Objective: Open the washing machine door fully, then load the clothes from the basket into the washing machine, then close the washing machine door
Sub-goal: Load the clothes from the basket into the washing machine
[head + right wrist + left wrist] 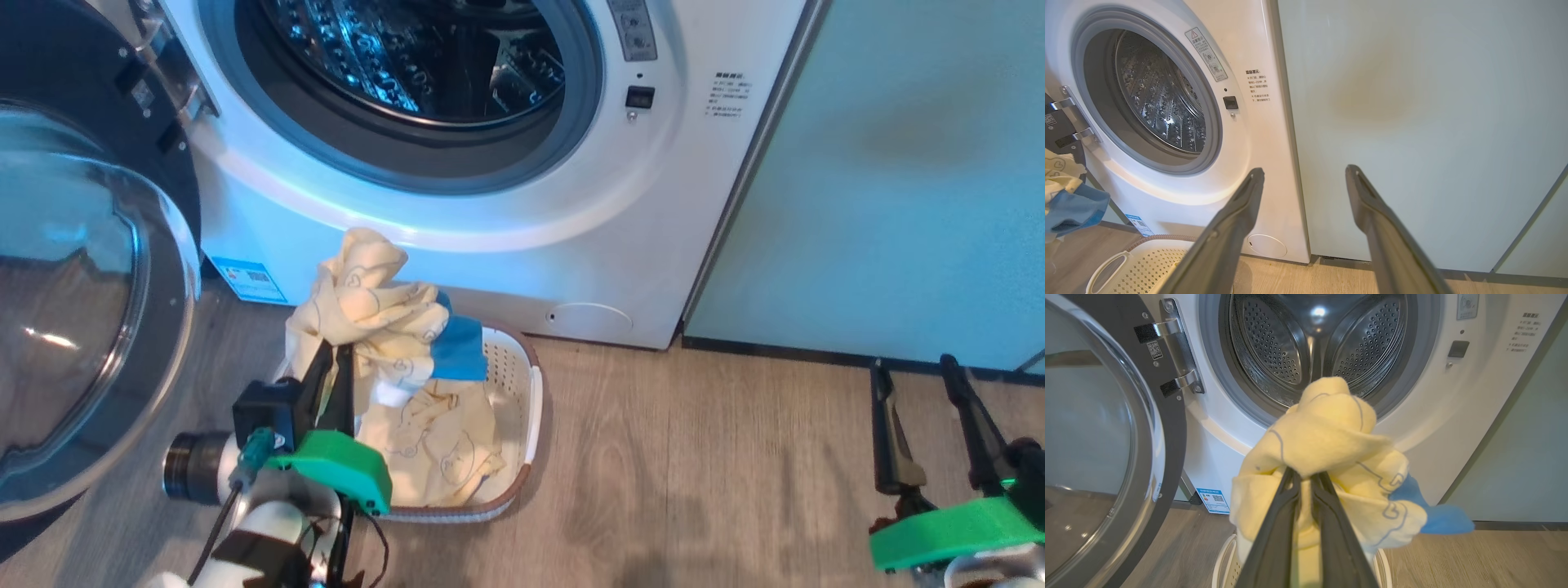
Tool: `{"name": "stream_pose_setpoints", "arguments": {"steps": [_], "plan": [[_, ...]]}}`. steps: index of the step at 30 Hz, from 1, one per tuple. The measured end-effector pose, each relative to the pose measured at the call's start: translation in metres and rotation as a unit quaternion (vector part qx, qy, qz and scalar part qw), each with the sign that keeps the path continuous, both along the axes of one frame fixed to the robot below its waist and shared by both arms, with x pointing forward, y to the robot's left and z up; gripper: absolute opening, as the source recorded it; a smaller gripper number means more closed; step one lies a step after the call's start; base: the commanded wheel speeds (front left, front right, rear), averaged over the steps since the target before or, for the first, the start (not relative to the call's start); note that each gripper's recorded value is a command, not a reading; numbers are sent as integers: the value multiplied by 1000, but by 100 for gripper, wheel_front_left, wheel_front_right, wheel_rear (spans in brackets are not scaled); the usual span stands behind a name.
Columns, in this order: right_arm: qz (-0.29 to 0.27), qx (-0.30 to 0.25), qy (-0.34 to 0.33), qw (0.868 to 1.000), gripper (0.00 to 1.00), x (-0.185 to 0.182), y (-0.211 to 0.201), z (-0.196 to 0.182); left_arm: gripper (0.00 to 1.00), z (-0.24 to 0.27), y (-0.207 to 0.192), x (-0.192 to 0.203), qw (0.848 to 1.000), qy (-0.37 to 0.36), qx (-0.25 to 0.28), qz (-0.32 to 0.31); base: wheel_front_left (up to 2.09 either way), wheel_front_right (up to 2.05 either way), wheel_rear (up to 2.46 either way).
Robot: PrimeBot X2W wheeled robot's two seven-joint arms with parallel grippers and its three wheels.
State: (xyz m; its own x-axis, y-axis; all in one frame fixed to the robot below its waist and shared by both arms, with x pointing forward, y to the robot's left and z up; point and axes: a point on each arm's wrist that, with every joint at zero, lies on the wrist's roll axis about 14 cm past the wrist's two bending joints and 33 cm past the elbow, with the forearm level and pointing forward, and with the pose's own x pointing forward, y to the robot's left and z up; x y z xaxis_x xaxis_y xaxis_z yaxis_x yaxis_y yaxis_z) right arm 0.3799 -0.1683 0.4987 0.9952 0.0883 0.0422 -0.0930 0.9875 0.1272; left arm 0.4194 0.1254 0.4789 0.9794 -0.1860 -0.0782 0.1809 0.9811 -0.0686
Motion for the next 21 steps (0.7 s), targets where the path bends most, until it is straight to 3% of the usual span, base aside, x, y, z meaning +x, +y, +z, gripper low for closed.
{"name": "stream_pose_setpoints", "arguments": {"steps": [21], "plan": [[-8,1,-2,1000,100,-10,-5,5,0,14,-2,-10,1000,-7,4,-5,0,0,0]]}}
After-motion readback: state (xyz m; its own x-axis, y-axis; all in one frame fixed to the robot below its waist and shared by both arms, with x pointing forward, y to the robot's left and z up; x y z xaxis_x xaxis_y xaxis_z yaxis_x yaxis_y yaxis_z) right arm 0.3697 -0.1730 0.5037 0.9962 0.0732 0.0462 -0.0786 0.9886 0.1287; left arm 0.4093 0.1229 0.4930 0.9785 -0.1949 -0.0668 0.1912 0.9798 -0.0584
